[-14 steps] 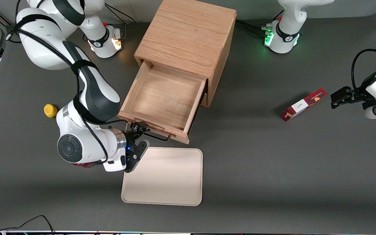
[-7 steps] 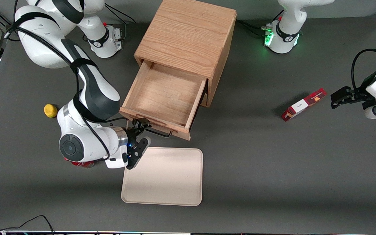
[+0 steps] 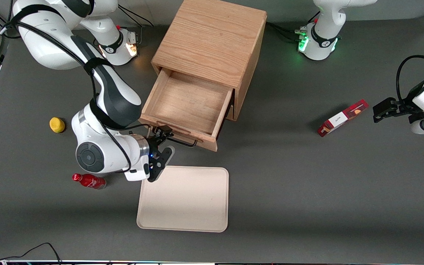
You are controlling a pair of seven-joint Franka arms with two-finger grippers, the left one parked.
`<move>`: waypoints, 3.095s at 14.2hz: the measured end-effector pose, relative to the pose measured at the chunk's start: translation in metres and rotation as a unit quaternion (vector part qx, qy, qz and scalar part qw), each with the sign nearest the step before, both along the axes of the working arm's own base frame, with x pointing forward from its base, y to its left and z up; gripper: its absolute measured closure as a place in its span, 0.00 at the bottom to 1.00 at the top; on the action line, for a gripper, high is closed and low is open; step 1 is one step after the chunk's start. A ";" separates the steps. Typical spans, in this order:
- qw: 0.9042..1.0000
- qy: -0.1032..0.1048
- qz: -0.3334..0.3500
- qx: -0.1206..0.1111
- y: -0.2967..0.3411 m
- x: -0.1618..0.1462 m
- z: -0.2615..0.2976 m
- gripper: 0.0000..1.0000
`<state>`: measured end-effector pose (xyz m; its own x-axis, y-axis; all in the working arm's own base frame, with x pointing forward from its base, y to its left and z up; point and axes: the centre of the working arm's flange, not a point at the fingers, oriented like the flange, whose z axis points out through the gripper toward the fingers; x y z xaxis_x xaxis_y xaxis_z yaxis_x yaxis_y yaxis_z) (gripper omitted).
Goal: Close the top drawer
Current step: 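Push the drawer into the cabinet with the right gripper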
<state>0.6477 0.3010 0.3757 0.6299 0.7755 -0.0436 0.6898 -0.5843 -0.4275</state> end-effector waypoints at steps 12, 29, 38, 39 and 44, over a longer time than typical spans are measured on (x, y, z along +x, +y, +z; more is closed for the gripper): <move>1.000 0.006 -0.026 -0.001 0.018 -0.039 0.000 0.00; 1.000 0.007 -0.029 0.007 0.042 -0.117 0.003 0.00; 0.999 0.007 -0.033 0.011 0.057 -0.152 0.004 0.00; 0.999 0.007 -0.033 0.011 0.058 -0.156 0.001 0.00; 0.999 0.012 -0.045 0.002 0.065 -0.169 0.001 0.00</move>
